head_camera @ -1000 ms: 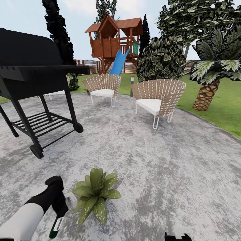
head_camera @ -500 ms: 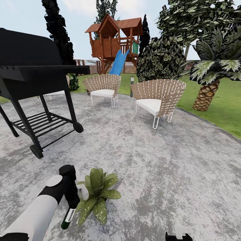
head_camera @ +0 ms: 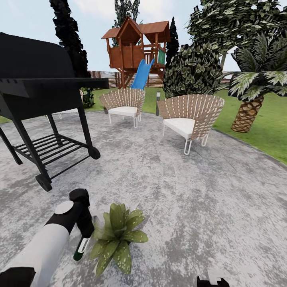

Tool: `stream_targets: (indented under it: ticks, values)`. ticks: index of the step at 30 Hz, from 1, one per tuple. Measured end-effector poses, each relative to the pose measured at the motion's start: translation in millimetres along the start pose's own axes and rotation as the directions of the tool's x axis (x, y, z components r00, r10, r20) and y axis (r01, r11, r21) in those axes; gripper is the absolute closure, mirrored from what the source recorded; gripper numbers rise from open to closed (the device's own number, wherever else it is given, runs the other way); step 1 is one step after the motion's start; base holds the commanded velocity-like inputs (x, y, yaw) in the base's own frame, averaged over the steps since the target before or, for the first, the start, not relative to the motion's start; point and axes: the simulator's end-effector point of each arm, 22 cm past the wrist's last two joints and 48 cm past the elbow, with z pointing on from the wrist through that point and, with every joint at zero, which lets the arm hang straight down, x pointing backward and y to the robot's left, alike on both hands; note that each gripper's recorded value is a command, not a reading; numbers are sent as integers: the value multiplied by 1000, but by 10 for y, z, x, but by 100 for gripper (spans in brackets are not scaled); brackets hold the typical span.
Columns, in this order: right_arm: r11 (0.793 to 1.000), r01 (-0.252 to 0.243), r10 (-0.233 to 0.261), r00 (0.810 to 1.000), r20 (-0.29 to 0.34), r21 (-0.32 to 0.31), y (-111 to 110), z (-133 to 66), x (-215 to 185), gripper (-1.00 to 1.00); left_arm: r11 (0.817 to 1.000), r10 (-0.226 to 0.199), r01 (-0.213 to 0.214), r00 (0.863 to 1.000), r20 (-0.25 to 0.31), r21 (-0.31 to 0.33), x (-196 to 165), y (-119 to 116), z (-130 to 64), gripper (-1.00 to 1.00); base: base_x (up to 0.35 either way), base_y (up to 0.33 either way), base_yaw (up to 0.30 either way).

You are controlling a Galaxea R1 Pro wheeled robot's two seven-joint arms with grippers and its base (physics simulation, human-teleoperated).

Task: Pick up the pesticide atomizer in the garden and spray insectifuge to fully cover both potted plants in the garden.

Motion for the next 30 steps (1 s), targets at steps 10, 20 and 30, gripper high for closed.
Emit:
stream_targets:
  ticks: [10,20,30]
  values:
    - [1000,-2,2,1000,1,1,-1,1,-5,-100,998,18,-18,1000,10,-56,-101,195,-248,100,0,1,-138]
    - [1000,0,0,1000,1,1,-8,2,-2,-100,998,18,-19,1000,-12,-65,-49,208,-224,100,0,158,-55]
    - [1000,1,-1,1000,0,0,-9,1,1,-100,997,15,-16,1000,-24,-75,-21,228,-226,100,44,79,0]
